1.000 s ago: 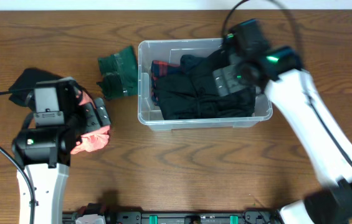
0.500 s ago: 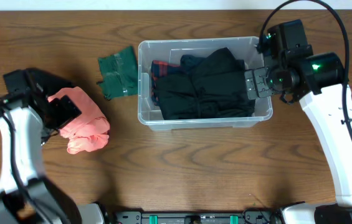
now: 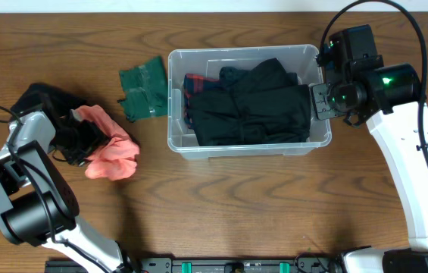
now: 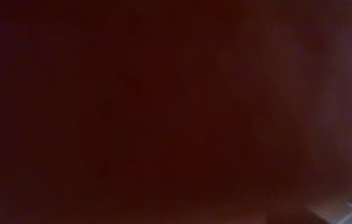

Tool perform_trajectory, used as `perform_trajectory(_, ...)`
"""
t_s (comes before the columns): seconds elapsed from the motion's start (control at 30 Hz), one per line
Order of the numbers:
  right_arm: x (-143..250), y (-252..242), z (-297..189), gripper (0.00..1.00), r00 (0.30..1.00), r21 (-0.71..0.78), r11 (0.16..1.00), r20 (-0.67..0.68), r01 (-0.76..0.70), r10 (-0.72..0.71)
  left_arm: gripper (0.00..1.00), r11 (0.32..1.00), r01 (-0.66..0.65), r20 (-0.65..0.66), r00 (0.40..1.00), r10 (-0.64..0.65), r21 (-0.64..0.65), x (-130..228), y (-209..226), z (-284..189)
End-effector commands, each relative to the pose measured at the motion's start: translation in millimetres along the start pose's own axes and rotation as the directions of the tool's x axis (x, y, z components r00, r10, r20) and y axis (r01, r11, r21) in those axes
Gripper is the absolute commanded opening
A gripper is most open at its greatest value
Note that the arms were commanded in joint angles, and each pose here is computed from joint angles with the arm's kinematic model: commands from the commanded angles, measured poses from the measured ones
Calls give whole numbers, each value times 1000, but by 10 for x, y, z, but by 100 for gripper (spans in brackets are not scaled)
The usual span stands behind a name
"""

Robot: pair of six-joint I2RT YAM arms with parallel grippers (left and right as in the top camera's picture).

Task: Pack container
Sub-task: 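Grasp the pink shirt with the left gripper and lift it, then place the pink shirt into the right side of the bin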

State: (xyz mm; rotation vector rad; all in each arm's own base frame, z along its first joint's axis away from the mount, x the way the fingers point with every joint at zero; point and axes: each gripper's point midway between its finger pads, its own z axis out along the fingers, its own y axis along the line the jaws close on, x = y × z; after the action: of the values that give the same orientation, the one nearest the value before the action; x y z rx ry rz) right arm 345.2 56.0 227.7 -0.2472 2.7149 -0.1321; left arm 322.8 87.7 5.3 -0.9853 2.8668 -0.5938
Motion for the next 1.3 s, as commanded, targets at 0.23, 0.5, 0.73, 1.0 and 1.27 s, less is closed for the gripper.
perform_trajectory(0.23, 75, 173, 19, 31, 999, -111, 993, -25, 36, -39, 6, 919, -237, 123, 970, 208, 315, 329, -920, -803)
perform_trajectory(0.5, 381, 244, 426, 27, 992, -119, 992, -114, 33, -47, 6, 787, -535, 418, 819, 393, 308, 776, -1764, -1706)
perform_trajectory(0.73, 262, 51, 578, 19, 999, -22, 999, -37, -33, 32, 6, 501, -786, 503, 618, 605, 362, 1574, -2782, -1700)
perform_trajectory(1.0, 71, -465, 35, 33, 969, 99, 973, 151, -210, 194, 6, 284, -851, 539, 505, 675, 441, 2282, -3756, -1156)
perform_trajectory(1.27, 336, -982, -241, 41, 923, 143, 919, 182, -367, 340, 6, 255, -788, 478, 559, 678, 560, 2601, -4228, -330)
